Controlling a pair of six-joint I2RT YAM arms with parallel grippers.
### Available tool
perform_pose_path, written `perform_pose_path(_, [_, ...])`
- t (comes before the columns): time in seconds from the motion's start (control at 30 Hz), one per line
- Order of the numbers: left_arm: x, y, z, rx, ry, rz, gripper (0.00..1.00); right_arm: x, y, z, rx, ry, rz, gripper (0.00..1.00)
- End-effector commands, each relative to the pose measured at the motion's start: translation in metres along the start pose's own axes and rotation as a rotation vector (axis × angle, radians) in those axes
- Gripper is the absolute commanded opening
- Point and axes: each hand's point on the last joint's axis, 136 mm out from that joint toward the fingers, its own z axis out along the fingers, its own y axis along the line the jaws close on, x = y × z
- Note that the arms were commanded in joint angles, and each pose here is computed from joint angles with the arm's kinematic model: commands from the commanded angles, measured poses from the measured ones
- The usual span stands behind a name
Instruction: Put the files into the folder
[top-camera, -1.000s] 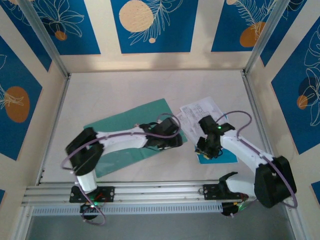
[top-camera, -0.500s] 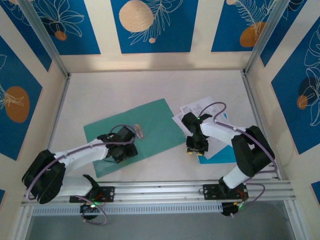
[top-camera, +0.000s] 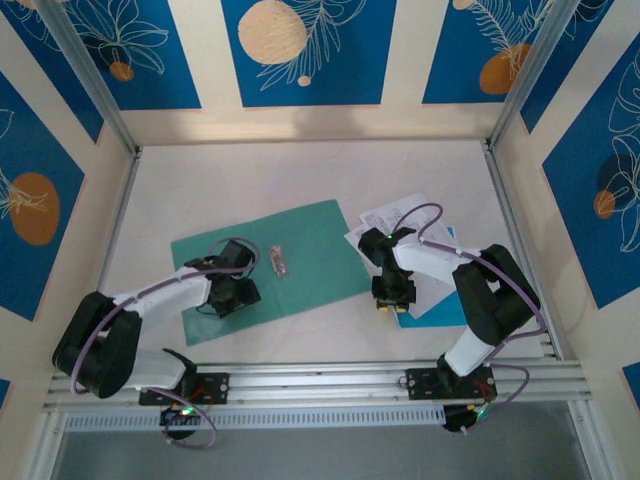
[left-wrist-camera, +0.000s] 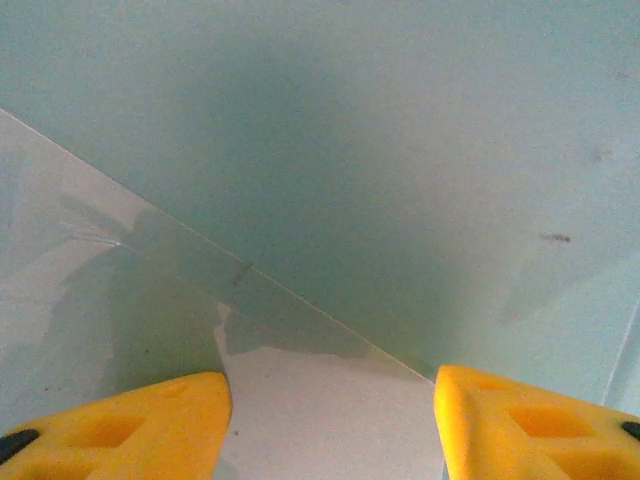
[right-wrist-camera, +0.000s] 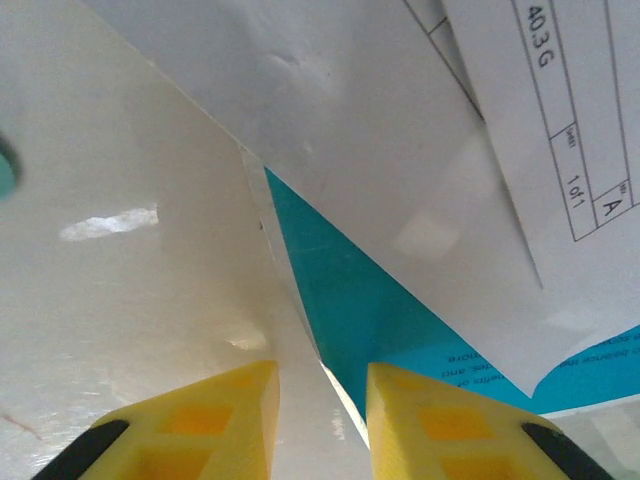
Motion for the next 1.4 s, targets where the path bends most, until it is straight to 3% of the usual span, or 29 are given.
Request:
perform_pose_path(0.0, [-0.006, 0.016, 0.010, -0.080, 0.010, 0.041, 0.58, 0.001, -0.002, 0.001, 0.035, 0.012, -0.028, 0.30])
perform_pose_path(0.33, [-0.039, -0.001, 0.005, -0.123, -0.041, 0.135, 0.57, -0.007, 0.004, 0.008, 0.051, 0.018, -0.055, 0.20])
perform_pose_path(0.6, [-0.058, -0.018, -0.018, -0.097, -0.095, 0.181, 0.58, -0.011, 0.003, 0.008, 0.065, 0.001, -0.086, 0.00])
perform_pose_path(0.77, [-0.066, -0.029, -0.026, -0.077, -0.103, 0.210, 0.58, -0.018, 0.007, 0.002, 0.055, -0.030, -0.106, 0.00])
perform_pose_path(1.13, [-0.082, -0.035, -0.004, -0.114, -0.059, 0.258, 0.56, -0.036, 0.042, -0.035, -0.093, -0.122, -0.136, 0.00])
perform_pose_path(1.37, [-0.088, -0.052, 0.013, -0.080, -0.036, 0.325, 0.45, -0.058, 0.081, -0.052, -0.202, -0.148, -0.179, 0.00])
